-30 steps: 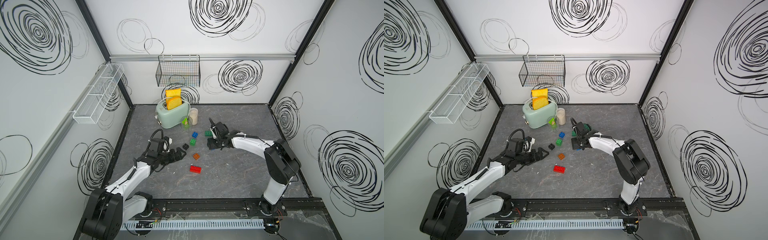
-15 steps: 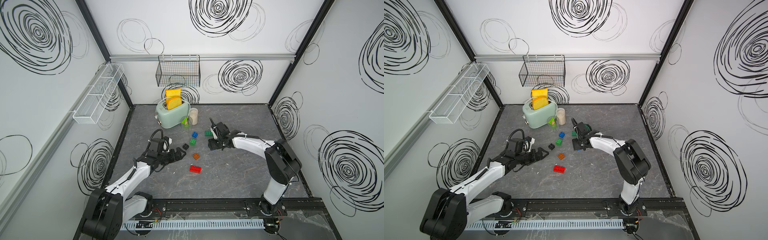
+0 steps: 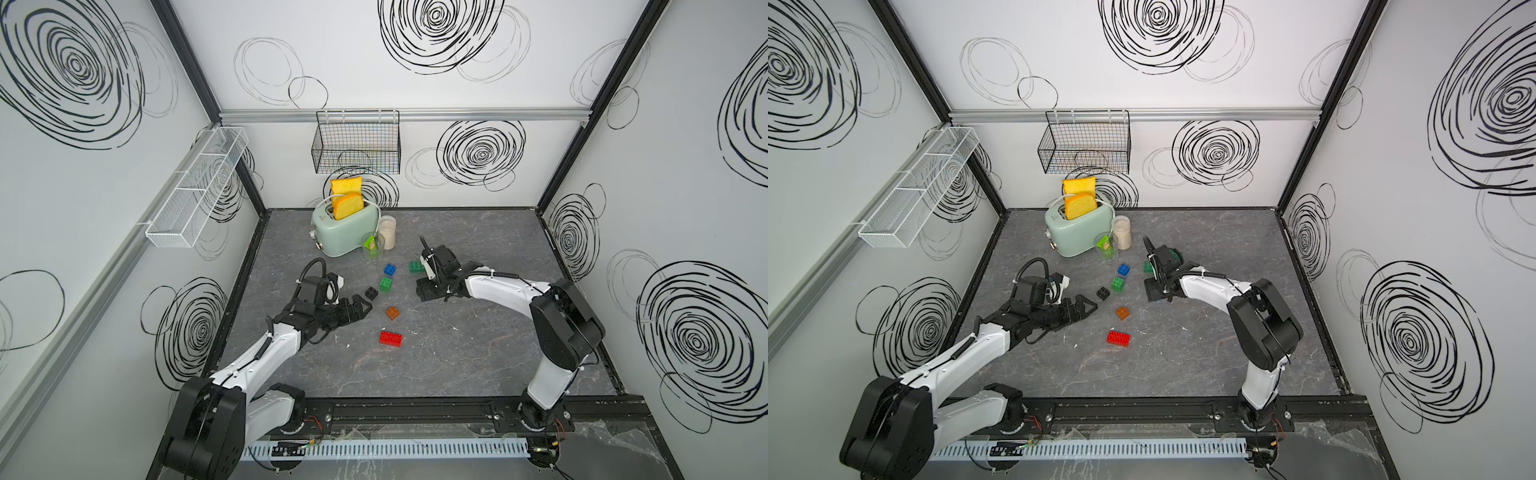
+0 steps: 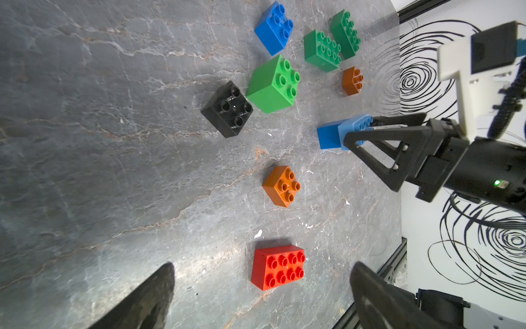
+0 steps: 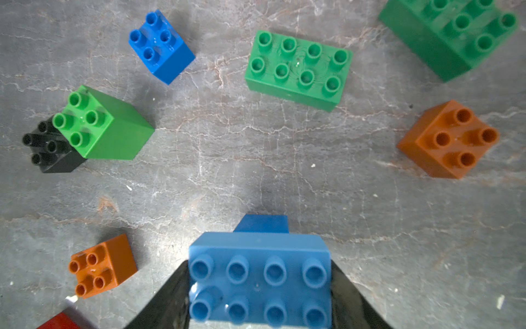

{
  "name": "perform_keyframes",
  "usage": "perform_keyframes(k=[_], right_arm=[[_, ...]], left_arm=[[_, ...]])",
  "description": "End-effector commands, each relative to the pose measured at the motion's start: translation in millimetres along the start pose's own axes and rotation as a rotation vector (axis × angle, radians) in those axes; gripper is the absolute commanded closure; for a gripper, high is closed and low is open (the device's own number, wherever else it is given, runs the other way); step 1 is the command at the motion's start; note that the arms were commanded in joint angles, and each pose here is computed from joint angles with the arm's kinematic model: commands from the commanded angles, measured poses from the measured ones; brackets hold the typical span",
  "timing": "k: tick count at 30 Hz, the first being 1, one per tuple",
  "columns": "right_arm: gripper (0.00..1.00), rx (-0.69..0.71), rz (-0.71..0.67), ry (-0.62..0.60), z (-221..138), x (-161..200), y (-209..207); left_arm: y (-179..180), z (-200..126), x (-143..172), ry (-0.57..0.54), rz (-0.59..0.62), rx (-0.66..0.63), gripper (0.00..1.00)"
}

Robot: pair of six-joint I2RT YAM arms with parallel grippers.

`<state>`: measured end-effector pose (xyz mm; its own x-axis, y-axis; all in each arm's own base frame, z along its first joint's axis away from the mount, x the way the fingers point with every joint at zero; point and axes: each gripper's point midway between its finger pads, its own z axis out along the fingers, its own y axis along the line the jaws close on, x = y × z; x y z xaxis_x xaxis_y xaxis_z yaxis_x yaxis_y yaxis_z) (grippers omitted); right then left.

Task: Assemble the letter f with lego
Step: Assemble the lego brick with the lego brick.

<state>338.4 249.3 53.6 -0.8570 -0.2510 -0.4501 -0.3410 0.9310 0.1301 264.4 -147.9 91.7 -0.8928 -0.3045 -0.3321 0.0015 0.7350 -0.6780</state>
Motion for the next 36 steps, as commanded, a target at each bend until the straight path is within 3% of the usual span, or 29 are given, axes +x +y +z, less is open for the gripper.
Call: perform_keyframes(k=[1,13,18,24,36], right_arm=[[0.39,0.064,-0.017,0.292,31,89,-27],[0.40,-0.019,0.072,0.383,31,108,-17],[0.41,0.050,0.106,0.320,16,84,-19],[0.41,0.228,0.108,0.274,-3,70,-31],[0.35,0.219,0.226,0.258,-19,87,-21]], left_arm=[[-2,-3,-8,-0.041,0.005,0.015,0.02],[-4,-6,-10,-0.050,0.010,0.022,0.02],[-3,-6,-9,-0.049,0.010,0.019,0.02],[-1,-5,-8,-0.047,0.011,0.005,0.02],[-1,-4,-7,-0.043,0.018,-0.005,0.02]])
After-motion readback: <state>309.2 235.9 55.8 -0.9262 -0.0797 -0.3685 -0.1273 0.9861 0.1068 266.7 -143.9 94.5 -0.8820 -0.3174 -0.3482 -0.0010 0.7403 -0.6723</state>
